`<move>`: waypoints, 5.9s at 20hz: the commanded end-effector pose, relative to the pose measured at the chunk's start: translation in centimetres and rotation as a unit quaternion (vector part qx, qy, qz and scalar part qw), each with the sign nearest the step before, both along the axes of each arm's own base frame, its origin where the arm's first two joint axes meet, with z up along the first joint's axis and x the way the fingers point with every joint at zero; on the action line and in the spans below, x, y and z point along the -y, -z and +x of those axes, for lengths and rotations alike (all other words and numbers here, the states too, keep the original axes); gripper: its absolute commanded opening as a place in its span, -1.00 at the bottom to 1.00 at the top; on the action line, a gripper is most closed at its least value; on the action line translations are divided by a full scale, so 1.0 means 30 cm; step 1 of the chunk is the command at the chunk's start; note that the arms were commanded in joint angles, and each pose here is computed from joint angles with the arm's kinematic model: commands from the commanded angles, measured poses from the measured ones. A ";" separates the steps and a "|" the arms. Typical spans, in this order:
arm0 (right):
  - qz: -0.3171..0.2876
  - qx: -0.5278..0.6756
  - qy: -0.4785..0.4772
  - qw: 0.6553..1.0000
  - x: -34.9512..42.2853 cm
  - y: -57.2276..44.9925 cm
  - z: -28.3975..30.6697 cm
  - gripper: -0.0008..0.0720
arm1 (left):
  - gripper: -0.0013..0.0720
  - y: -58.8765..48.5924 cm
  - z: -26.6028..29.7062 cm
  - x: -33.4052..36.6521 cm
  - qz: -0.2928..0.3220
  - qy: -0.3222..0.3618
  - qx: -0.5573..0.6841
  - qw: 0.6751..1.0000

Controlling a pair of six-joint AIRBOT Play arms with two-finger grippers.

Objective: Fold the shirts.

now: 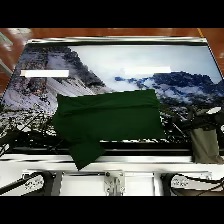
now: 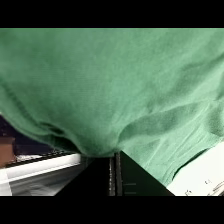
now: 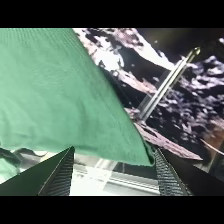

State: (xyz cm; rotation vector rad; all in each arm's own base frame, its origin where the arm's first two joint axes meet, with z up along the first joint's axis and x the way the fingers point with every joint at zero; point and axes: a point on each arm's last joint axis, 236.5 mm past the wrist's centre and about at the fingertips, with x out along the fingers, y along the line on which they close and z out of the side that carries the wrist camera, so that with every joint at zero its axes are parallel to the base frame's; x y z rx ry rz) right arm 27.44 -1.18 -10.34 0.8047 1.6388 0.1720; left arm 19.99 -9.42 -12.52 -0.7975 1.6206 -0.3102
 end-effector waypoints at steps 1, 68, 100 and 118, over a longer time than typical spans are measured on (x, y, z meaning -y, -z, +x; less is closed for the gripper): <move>0.013 -0.011 0.008 1.000 -0.014 0.027 -0.002 0.78 | -0.85 -0.001 0.002 0.001 0.000 0.000 0.001 1.000; 0.073 0.191 0.069 0.976 -0.263 0.008 0.768 -0.80 | 0.03 -0.514 0.802 0.207 -0.135 0.084 0.198 0.967; -0.009 0.403 -0.021 0.915 -0.426 -1.083 0.337 -0.80 | -0.86 -0.678 0.954 0.813 -0.231 -0.007 0.329 0.915; 0.156 0.217 0.006 0.964 -1.472 -0.231 0.474 0.64 | -0.85 -1.361 0.585 -0.118 0.009 -0.001 0.543 0.840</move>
